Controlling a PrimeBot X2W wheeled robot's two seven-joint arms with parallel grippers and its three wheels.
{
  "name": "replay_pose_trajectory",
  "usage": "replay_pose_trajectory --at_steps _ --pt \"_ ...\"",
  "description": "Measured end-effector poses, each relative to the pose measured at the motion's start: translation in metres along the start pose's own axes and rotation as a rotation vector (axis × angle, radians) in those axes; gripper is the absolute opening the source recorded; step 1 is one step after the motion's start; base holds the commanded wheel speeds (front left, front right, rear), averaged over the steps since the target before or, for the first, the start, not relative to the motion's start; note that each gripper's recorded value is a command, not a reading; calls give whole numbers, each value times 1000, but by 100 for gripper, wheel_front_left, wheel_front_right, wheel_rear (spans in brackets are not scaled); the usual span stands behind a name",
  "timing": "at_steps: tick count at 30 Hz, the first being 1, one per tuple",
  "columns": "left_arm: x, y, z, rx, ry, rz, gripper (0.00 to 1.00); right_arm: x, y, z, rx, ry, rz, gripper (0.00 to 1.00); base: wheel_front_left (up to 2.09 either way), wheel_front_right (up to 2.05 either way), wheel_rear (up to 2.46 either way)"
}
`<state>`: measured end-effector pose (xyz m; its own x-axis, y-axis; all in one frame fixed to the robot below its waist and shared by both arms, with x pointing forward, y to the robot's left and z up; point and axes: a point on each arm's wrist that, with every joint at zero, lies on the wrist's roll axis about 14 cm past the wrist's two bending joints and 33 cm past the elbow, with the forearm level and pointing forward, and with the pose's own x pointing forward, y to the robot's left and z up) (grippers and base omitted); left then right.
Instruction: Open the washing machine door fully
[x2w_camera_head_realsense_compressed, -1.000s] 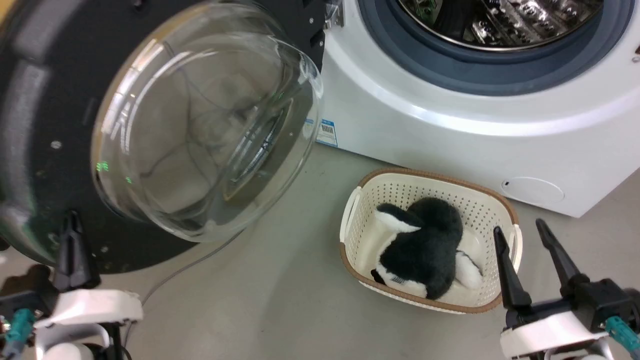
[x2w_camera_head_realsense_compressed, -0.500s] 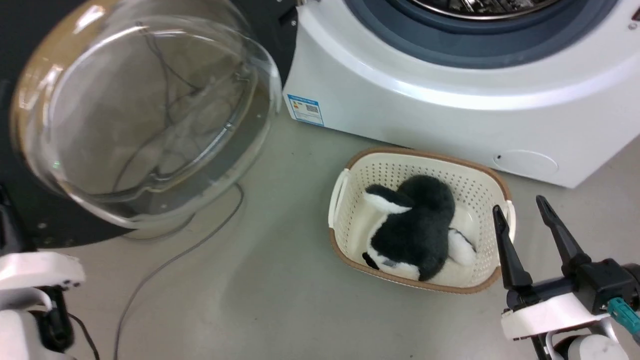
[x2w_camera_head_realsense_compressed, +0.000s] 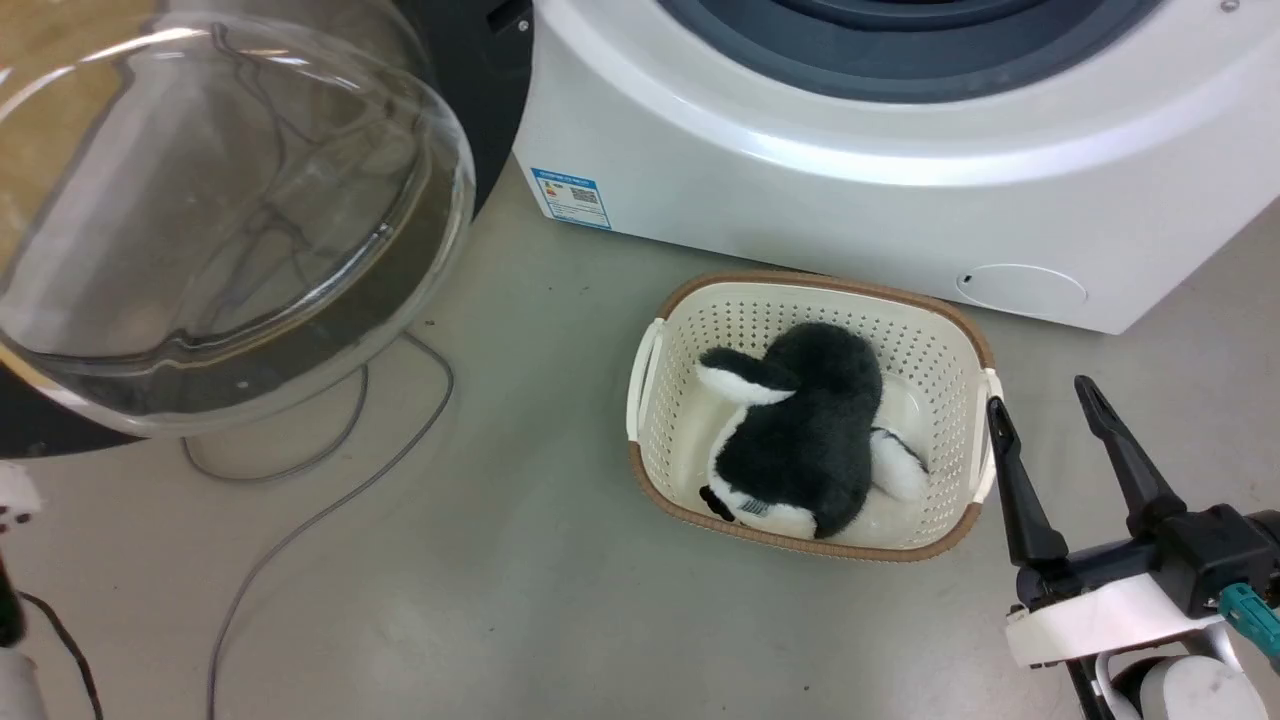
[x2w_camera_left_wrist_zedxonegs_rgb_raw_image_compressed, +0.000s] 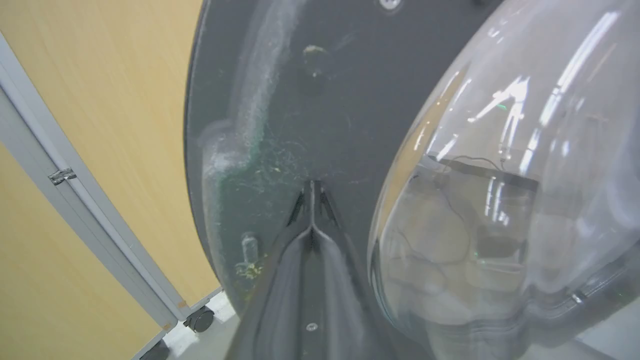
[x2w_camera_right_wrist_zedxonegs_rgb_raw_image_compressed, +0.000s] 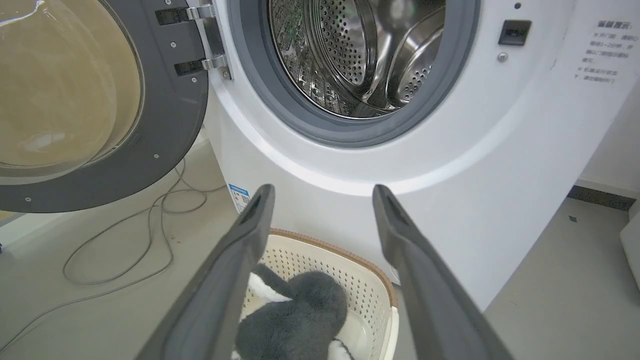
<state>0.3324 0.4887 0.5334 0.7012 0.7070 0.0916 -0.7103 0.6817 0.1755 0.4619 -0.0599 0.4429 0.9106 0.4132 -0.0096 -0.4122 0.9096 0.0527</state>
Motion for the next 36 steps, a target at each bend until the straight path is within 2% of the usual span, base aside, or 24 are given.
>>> replay_pose_trajectory --at_steps 10,19,36 --pt "13 5 -4 9 30 9 0 0 -5 -1 -6 2 -11 100 0 0 0" --pt "10 3 5 -5 9 -14 0 -2 -3 16 -10 -35 -19 100 0 0 0" --pt "-28 1 45 -48 -122 -111 0 -24 10 60 -31 -121 -27 100 0 0 0"
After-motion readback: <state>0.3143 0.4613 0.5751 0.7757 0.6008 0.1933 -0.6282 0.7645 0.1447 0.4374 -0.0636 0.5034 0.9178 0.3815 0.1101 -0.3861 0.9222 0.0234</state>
